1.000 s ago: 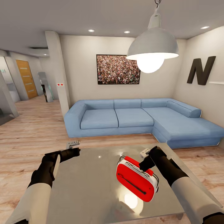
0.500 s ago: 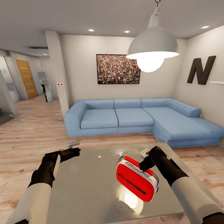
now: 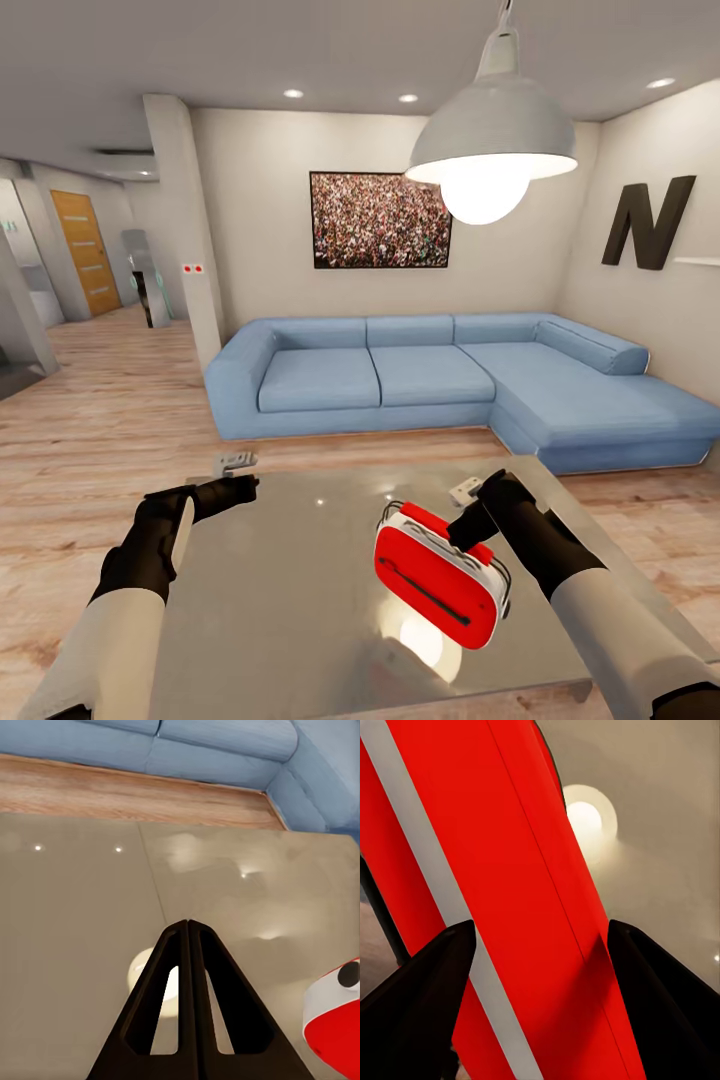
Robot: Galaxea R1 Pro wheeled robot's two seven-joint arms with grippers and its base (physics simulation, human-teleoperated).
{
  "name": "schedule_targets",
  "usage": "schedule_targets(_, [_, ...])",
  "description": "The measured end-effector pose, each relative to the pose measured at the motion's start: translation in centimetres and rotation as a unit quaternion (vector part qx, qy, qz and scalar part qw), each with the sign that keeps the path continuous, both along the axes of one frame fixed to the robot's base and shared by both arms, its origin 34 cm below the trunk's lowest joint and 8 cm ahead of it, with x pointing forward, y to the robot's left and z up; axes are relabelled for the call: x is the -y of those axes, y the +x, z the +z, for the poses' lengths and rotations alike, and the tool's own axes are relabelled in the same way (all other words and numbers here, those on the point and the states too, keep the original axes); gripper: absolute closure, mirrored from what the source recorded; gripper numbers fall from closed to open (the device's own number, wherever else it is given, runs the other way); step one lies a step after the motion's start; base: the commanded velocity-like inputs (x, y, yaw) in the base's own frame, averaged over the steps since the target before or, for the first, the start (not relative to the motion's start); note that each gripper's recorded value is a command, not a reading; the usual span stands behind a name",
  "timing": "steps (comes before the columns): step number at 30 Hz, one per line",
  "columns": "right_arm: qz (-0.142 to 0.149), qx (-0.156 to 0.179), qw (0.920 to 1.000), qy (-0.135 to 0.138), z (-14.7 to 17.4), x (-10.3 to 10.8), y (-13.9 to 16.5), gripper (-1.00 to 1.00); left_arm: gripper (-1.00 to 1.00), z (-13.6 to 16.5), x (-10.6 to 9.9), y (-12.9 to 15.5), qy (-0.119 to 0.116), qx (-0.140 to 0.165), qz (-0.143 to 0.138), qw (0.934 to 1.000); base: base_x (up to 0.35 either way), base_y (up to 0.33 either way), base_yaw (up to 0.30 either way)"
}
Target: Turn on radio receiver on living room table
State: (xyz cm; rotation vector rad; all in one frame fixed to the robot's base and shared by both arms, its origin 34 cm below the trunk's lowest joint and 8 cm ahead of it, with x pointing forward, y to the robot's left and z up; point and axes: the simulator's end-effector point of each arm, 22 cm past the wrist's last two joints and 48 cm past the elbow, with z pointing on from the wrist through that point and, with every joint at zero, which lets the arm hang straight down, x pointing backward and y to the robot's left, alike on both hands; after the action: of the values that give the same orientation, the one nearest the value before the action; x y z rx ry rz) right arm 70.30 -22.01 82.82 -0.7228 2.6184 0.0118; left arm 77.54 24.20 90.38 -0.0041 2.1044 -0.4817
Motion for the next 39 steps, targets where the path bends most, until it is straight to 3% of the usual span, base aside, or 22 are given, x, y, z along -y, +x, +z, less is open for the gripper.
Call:
schedule_targets(14, [-0.001, 0.004, 0.9998, -0.017, -0.2, 0.7, 0.2, 1.0, 1.0, -0.1, 0.0, 0.0, 0.0, 0.0, 0.0, 1.0, 0.0, 0.0, 0.0])
schedule_targets(18, [-0.007, 0.017, 0.9986, -0.049, 0.0, 2.1, 0.7, 1.0, 1.0, -0.2, 0.0, 0.0, 0.0, 0.0, 0.0, 1.0, 0.0, 0.0, 0.0])
schedule_targets(39, [-0.008, 0.005, 0.999, -0.044, -3.6, 2.1, 0.2, 1.0, 1.0, -2.9, 0.0, 0.0, 0.0, 0.0, 0.0, 1.0, 0.0, 0.0, 0.0])
